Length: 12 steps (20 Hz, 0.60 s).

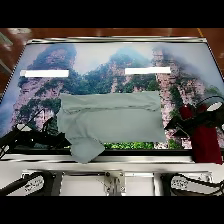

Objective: Fold the shirts.

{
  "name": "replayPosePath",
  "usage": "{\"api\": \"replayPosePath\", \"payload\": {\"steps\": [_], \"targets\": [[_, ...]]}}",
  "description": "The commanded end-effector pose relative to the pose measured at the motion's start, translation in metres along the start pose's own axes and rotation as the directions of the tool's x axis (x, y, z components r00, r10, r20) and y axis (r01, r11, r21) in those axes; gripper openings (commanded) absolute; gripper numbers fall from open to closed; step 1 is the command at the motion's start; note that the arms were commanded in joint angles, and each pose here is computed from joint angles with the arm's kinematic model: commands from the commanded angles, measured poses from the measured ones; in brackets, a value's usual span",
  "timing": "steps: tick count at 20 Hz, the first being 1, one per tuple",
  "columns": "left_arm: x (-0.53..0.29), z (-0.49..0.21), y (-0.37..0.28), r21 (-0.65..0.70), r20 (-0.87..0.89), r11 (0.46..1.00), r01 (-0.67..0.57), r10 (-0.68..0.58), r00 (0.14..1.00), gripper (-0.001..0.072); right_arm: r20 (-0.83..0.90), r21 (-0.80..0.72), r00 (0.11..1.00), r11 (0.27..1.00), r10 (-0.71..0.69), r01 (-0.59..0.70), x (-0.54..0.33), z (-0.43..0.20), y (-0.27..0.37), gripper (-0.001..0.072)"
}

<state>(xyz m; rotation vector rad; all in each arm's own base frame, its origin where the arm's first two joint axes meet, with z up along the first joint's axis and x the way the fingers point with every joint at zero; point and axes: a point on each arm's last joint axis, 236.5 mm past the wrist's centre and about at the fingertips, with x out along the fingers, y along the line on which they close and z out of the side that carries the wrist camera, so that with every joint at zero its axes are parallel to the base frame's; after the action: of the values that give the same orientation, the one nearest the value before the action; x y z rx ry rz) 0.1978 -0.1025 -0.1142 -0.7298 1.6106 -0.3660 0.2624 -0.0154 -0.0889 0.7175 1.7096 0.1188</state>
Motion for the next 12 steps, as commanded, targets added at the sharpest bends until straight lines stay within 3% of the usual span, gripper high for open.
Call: {"api": "replayPosePath", "payload": {"steps": [1,8,11,12], "targets": [[0.000,-0.006,-0.004,0.000,-0.026,1.000,0.017,-0.017,1.000,0.0035,-0.043,0.027,0.999,1.000,0.013,-0.012,0.021,-0.015,-0.006,0.0666],[0.000,-0.004,-0.014,-0.016,-0.016,0.998,0.057,-0.058,0.998,0.0035,-0.021,0.090,0.996,0.992,0.087,-0.084,0.040,-0.005,0.001,0.0661],[0.000,0.000,-0.012,-0.016,-0.002,0.999,0.051,-0.051,0.999,0.0035,-0.092,0.081,0.993,0.994,0.078,-0.070,0.056,-0.014,0.003,0.0661],[0.000,0.001,-0.011,-0.016,0.005,0.999,0.048,-0.048,0.999,0.0035,-0.119,0.060,0.991,0.996,0.067,-0.060,0.064,-0.017,0.007,0.0626]]}}
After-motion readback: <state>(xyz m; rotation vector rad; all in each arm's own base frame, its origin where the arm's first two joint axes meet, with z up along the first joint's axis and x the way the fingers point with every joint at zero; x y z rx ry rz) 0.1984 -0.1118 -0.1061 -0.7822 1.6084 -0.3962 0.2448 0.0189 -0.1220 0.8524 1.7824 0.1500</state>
